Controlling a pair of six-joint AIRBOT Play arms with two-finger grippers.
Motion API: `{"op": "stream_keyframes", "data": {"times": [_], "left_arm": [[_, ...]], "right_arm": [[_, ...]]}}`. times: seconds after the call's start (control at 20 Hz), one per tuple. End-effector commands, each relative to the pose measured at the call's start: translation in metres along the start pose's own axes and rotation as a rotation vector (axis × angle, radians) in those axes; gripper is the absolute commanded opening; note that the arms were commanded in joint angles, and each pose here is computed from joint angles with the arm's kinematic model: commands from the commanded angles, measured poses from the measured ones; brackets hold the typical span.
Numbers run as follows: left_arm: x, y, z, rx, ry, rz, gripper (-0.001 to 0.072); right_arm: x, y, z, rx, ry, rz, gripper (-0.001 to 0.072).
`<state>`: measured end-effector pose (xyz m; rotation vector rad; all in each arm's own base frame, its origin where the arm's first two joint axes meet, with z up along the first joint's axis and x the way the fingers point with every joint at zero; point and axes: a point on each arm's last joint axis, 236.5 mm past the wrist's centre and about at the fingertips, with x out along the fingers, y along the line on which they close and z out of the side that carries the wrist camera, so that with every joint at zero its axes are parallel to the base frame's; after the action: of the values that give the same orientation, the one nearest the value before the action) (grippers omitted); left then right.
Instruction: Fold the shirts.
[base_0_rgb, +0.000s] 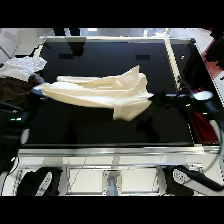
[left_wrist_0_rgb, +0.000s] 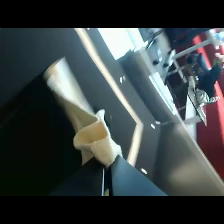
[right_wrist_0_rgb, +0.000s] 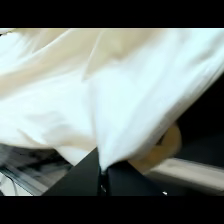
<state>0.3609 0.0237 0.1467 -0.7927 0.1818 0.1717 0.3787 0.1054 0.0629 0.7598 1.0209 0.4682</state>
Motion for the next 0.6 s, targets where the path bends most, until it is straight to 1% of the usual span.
{"op": "stream_keyframes", "data": {"times": [0.0,0.05,0.15,0.2,0.3,0.4,0.45,0.55], "left_arm": [[-0.097,-0.010,0.081,0.463,-0.113,0.164,0.0010],[-0.124,-0.023,0.102,0.551,-0.141,0.168,0.0010],[-0.168,-0.070,0.142,0.576,-0.235,0.087,0.0009],[-0.176,-0.092,0.154,0.616,-0.237,0.051,0.0009],[-0.164,-0.121,0.155,0.728,-0.122,0.026,0.0009],[-0.134,-0.139,0.159,0.798,-0.024,0.035,0.0010],[-0.116,-0.145,0.163,0.800,-0.002,0.047,0.0010],[-0.069,-0.142,0.155,0.817,0.079,0.074,0.0011]], "right_arm": [[-0.116,0.064,0.004,-0.320,-0.131,-0.144,0.0013],[-0.155,0.097,0.005,-0.416,-0.242,-0.173,0.0012],[-0.223,0.173,-0.004,-0.607,-0.471,-0.177,0.0011],[-0.252,0.207,-0.012,-0.680,-0.568,-0.175,0.0010],[-0.305,0.259,-0.019,-0.810,-0.746,-0.204,0.0009],[-0.332,0.278,-0.006,-0.859,-0.825,-0.247,0.0009],[-0.327,0.274,0.005,-0.847,-0.795,-0.252,0.0009],[-0.284,0.233,0.027,-0.730,-0.604,-0.245,0.0010]]}}
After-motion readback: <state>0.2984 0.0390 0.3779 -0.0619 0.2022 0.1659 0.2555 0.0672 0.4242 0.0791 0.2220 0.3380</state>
